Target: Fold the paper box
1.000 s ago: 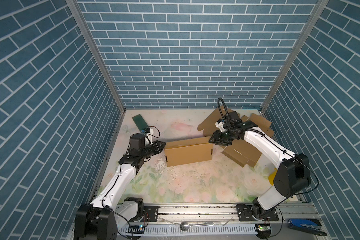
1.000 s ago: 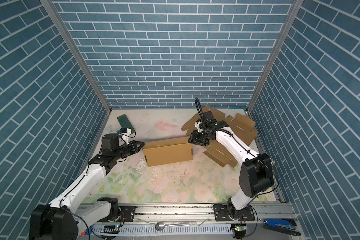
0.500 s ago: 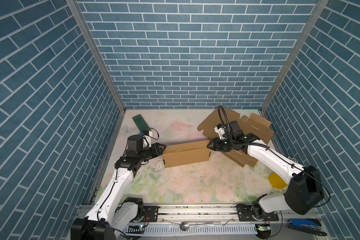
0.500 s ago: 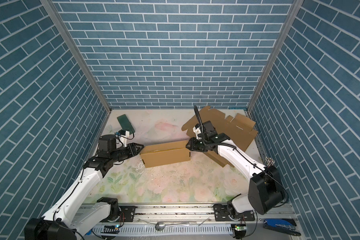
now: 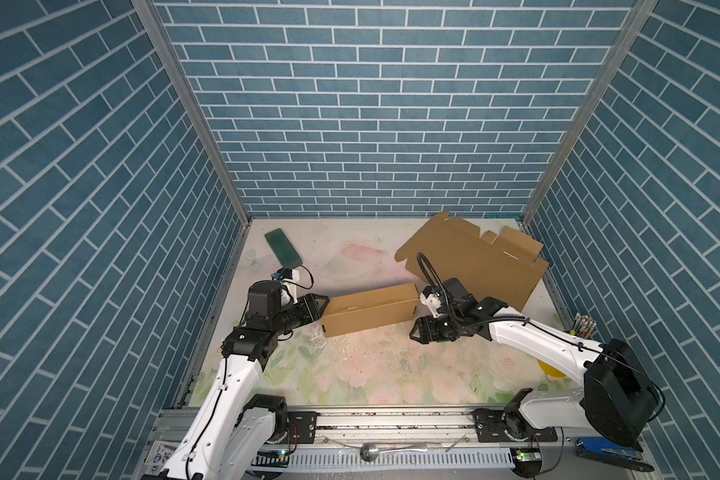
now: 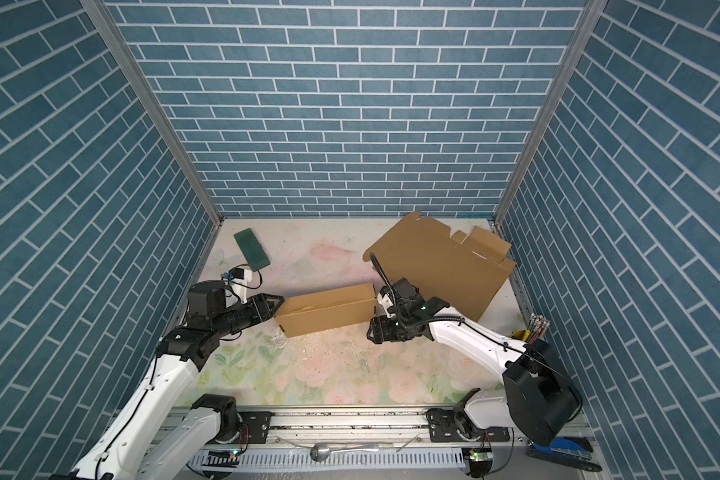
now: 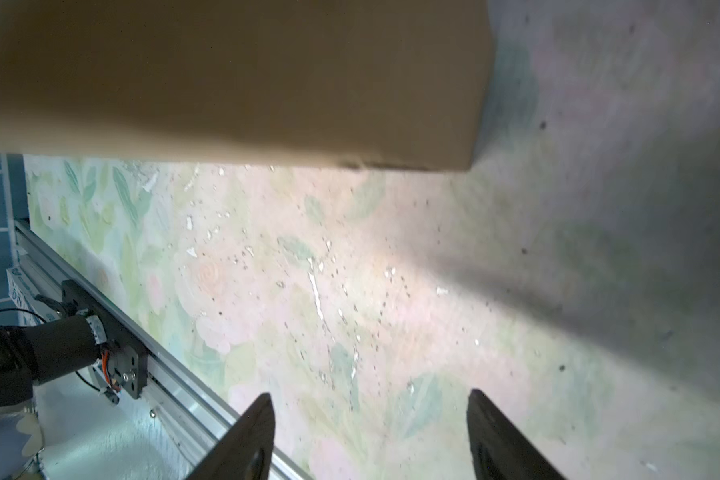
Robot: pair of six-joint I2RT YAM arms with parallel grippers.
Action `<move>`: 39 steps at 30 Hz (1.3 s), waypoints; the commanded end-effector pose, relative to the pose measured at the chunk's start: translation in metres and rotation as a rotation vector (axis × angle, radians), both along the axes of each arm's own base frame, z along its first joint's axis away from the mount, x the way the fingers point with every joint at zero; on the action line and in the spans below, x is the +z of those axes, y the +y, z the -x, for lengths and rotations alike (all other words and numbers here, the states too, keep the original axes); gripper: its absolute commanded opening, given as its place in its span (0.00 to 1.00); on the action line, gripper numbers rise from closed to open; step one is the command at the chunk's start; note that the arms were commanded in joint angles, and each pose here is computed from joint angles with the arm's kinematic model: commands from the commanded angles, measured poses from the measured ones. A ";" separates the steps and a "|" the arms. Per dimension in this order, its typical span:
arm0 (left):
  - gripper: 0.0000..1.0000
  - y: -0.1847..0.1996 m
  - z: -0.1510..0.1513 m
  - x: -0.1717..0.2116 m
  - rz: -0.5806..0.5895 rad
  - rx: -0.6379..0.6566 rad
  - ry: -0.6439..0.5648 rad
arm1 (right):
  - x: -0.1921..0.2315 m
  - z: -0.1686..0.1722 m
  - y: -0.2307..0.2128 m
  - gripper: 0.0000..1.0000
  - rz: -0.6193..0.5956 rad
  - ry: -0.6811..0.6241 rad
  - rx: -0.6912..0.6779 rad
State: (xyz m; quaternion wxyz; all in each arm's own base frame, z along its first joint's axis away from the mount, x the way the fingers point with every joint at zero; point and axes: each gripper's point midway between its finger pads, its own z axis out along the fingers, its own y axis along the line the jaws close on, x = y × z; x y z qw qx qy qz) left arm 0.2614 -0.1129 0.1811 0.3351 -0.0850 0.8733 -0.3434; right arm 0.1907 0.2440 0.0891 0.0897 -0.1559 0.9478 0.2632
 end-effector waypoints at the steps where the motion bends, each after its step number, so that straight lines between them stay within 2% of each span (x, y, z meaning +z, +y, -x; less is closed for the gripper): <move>1: 0.50 0.009 0.042 -0.065 -0.060 0.022 0.306 | 0.015 0.011 -0.002 0.76 -0.029 0.003 0.045; 5: 0.50 0.010 0.042 -0.063 -0.063 0.023 0.301 | 0.056 -0.004 0.004 0.79 -0.129 -0.041 0.018; 10: 0.50 0.012 0.041 -0.061 -0.080 0.020 0.294 | 0.106 -0.043 -0.003 0.79 -0.256 -0.075 -0.102; 14: 0.50 0.013 0.041 -0.062 -0.085 0.023 0.291 | 0.119 -0.072 0.003 0.79 -0.286 -0.084 -0.142; 22: 0.49 0.011 0.040 -0.063 -0.081 0.018 0.289 | 0.095 -0.095 0.019 0.71 -0.182 -0.064 -0.109; 29: 0.50 0.011 0.038 -0.058 -0.084 0.009 0.276 | 0.054 -0.080 0.009 0.63 -0.078 -0.036 -0.088; 34: 0.57 0.019 0.031 -0.033 -0.159 0.009 0.217 | 0.032 -0.060 -0.008 0.61 -0.006 -0.044 -0.068; 36: 0.59 0.018 0.025 -0.020 -0.164 -0.003 0.189 | 0.036 -0.055 -0.014 0.61 0.006 -0.060 -0.055; 39: 0.61 0.023 0.017 0.002 -0.220 -0.005 0.142 | 0.065 -0.063 -0.022 0.66 0.038 -0.166 -0.034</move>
